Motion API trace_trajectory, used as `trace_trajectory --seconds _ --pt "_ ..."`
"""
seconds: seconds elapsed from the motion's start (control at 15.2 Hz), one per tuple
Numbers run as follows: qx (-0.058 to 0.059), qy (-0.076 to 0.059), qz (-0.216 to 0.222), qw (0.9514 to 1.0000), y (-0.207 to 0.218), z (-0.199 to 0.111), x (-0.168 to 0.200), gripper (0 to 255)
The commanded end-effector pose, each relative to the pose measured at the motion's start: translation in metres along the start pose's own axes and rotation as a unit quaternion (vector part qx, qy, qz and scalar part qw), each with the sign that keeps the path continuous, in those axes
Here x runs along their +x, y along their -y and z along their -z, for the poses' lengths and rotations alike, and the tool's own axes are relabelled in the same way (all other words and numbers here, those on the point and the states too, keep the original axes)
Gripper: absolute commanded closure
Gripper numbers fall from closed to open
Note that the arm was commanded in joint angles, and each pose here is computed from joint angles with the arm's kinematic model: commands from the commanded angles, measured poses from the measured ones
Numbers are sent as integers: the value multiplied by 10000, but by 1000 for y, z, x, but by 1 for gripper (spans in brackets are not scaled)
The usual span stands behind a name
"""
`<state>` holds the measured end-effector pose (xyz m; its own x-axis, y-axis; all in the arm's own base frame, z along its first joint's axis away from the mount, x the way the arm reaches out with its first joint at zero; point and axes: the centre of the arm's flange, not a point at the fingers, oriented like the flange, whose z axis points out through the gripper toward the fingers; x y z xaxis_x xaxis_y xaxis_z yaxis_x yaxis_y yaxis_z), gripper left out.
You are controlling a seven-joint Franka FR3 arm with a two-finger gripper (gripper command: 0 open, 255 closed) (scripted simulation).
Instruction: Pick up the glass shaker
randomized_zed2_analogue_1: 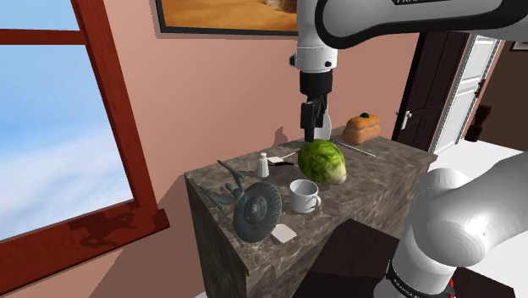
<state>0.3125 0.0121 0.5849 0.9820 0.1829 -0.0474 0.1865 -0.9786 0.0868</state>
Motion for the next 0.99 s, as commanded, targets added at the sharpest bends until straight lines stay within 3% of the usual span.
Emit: trace_trajectory --seconds 0.0,0.92 --pt "0 0 0 10000 0 0 0 0" --pt "-35 -155 148 9998 -95 -101 116 0"
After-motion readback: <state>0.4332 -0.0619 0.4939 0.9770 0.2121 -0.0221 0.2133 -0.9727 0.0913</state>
